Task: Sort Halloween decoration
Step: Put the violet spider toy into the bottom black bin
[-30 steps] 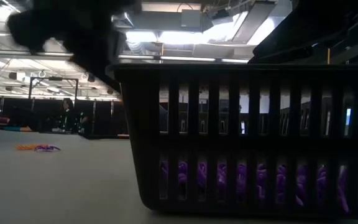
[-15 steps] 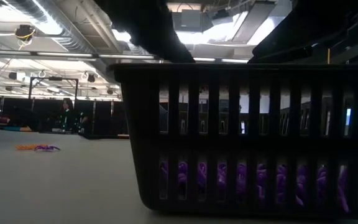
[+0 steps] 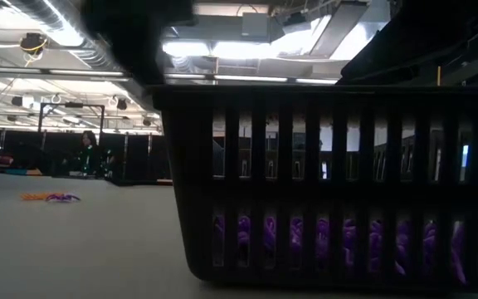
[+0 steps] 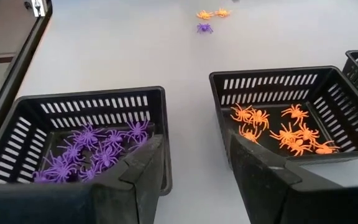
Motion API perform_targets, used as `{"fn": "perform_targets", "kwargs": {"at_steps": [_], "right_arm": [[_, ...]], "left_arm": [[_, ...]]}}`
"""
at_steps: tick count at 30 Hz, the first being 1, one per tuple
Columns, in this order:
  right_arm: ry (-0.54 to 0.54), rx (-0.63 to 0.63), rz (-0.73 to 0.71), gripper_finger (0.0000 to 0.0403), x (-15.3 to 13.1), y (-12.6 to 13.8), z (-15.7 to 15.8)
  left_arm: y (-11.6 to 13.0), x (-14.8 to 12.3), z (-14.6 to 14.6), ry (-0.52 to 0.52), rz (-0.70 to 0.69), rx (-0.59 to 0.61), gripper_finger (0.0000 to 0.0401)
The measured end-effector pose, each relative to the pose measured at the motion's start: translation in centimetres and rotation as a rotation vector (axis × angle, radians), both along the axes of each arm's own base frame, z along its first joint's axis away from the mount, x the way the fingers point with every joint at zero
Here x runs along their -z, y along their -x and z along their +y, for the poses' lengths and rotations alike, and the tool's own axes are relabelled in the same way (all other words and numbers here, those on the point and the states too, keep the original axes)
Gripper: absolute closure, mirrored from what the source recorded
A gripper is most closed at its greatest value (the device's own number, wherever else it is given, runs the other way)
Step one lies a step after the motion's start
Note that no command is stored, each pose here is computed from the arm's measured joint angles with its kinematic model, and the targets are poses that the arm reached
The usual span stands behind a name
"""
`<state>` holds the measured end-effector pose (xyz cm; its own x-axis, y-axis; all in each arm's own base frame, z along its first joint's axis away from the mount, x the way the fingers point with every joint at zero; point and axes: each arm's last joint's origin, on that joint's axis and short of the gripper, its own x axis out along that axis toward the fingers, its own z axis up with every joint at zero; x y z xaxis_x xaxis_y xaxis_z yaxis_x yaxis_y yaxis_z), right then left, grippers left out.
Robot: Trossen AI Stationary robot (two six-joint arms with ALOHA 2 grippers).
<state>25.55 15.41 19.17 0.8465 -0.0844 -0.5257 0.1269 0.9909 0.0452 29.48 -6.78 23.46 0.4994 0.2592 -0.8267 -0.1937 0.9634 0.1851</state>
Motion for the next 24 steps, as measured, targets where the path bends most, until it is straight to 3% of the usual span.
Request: {"fn": "perform_targets", "kwargs": {"at_steps": [2,6,11,17,24], "right_arm": [[-0.002,-0.001,-0.002,0.0221,0.0,0.0,0.0],[-0.005,0.000,-0.006,0.0221,-0.1,0.0,0.0],[-0.011,0.002,-0.009,0.0221,-0.1,-0.1,0.0],[-0.010,0.005,-0.011,0.0221,-0.1,-0.1,0.0],[-0.004,0.015,-0.015,0.0221,-0.1,-0.1,0.0]], "left_arm": [[1.7,-0.4,-0.4,0.015,0.072,-0.057,0.0262],[4.0,-0.2,-1.7,0.025,0.107,-0.062,0.0263],[6.2,2.5,-2.2,0.051,0.128,-0.103,0.0263],[7.7,6.5,-2.0,0.139,0.163,-0.115,0.0263],[8.8,8.5,-1.4,0.131,0.166,-0.169,0.0263]]}}
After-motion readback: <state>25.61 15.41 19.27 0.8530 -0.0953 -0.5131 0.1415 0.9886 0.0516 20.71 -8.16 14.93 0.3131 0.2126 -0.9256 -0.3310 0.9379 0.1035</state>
